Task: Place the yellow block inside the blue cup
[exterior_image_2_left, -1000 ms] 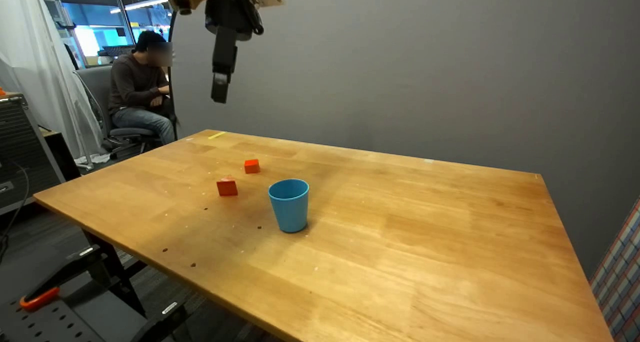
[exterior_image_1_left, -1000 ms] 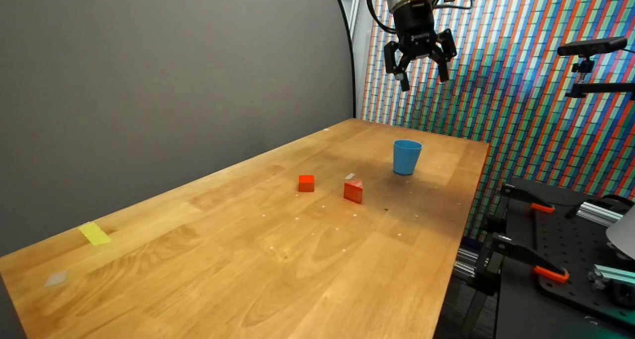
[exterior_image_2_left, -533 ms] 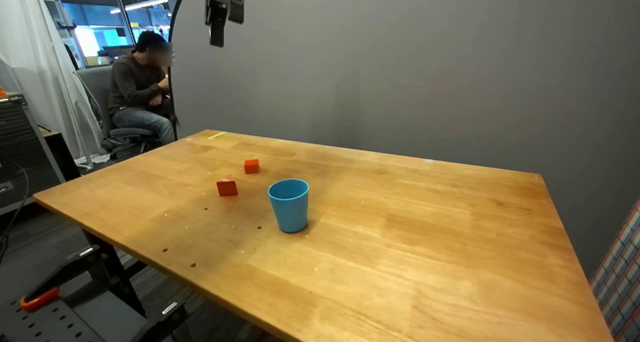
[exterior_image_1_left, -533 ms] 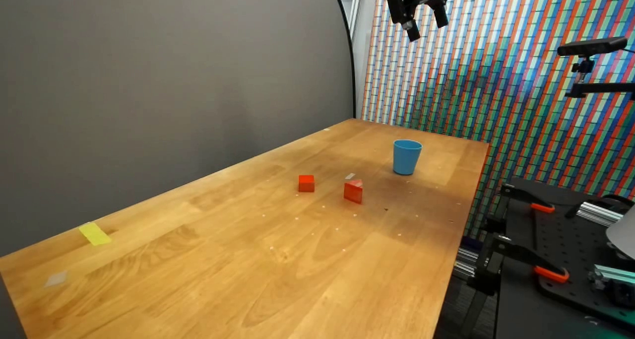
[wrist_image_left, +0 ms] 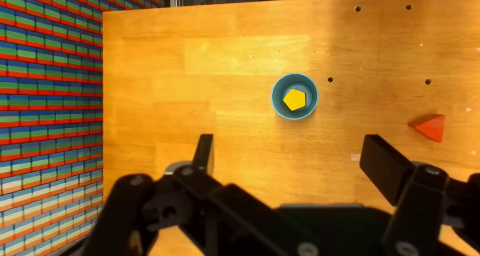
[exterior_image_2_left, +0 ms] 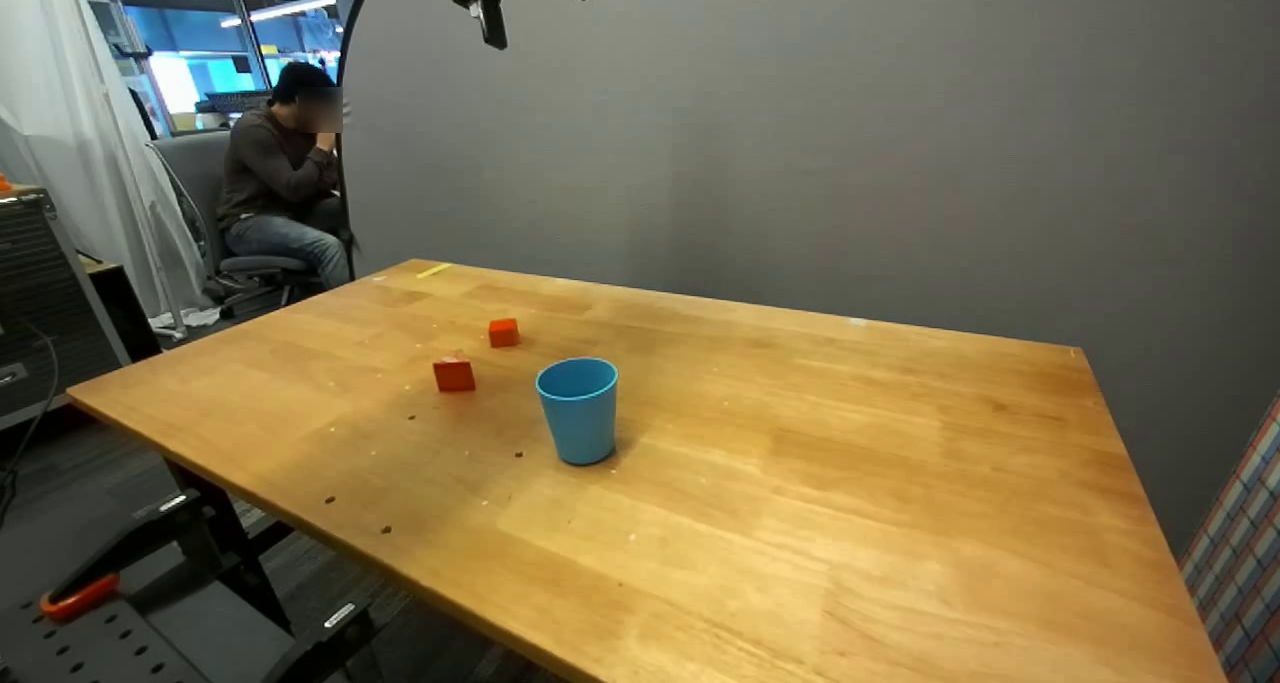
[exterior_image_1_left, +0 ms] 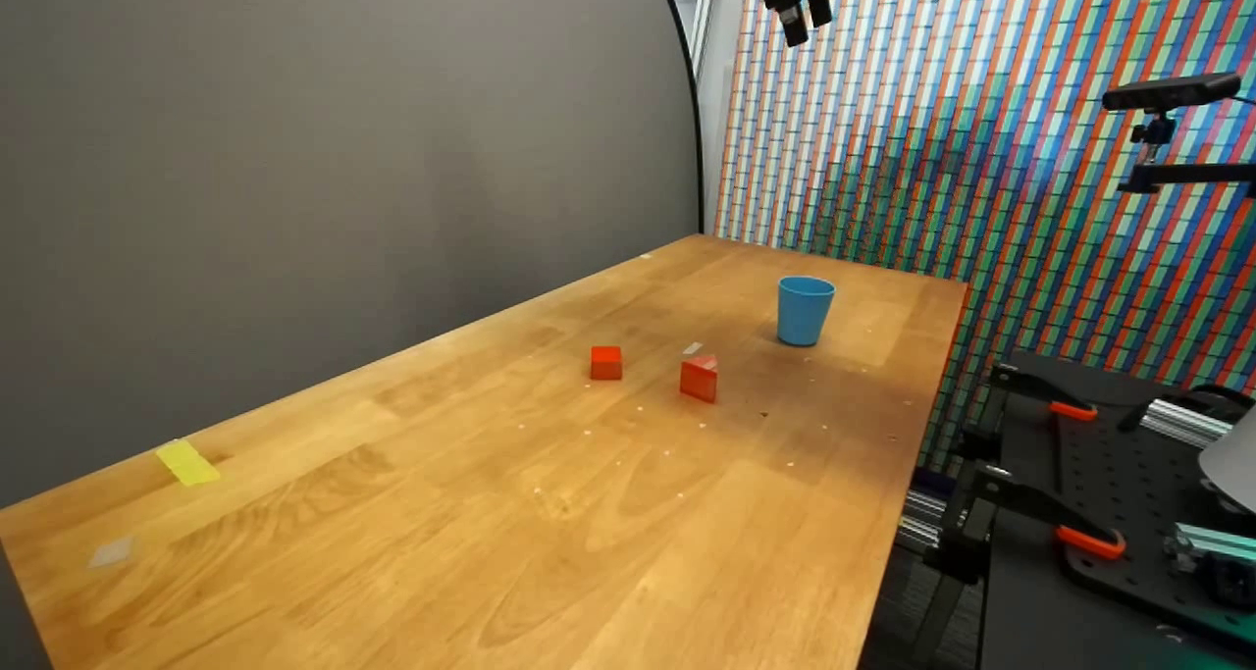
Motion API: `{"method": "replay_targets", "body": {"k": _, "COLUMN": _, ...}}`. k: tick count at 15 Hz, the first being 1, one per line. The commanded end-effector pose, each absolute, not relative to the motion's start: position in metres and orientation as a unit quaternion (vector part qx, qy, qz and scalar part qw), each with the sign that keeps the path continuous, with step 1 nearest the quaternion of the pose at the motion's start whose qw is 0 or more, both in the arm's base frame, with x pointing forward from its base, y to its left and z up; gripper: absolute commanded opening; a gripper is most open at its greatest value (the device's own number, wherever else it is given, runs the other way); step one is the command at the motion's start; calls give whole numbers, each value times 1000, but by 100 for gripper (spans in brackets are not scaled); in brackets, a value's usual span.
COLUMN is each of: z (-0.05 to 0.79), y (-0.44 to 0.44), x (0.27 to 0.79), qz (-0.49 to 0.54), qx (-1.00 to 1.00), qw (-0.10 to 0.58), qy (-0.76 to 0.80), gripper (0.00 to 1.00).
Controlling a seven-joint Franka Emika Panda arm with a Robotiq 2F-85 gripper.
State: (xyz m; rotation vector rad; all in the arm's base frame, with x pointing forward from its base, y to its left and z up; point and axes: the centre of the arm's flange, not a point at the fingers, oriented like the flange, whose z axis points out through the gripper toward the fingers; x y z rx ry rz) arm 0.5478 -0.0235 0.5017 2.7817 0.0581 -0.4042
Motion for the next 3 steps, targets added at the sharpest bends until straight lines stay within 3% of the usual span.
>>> {"method": "replay_targets", "body": {"k": 1, "z": 499, "y": -24, "x": 548, "qz": -144, "qx": 976, "qw": 164, "qy": 20, "gripper": 100}}
{"method": "replay_targets", "body": {"k": 3, "z": 497, "y": -23, "x": 548, "qz": -146, "qx": 975, "qw": 165, "qy": 20, "gripper": 100}}
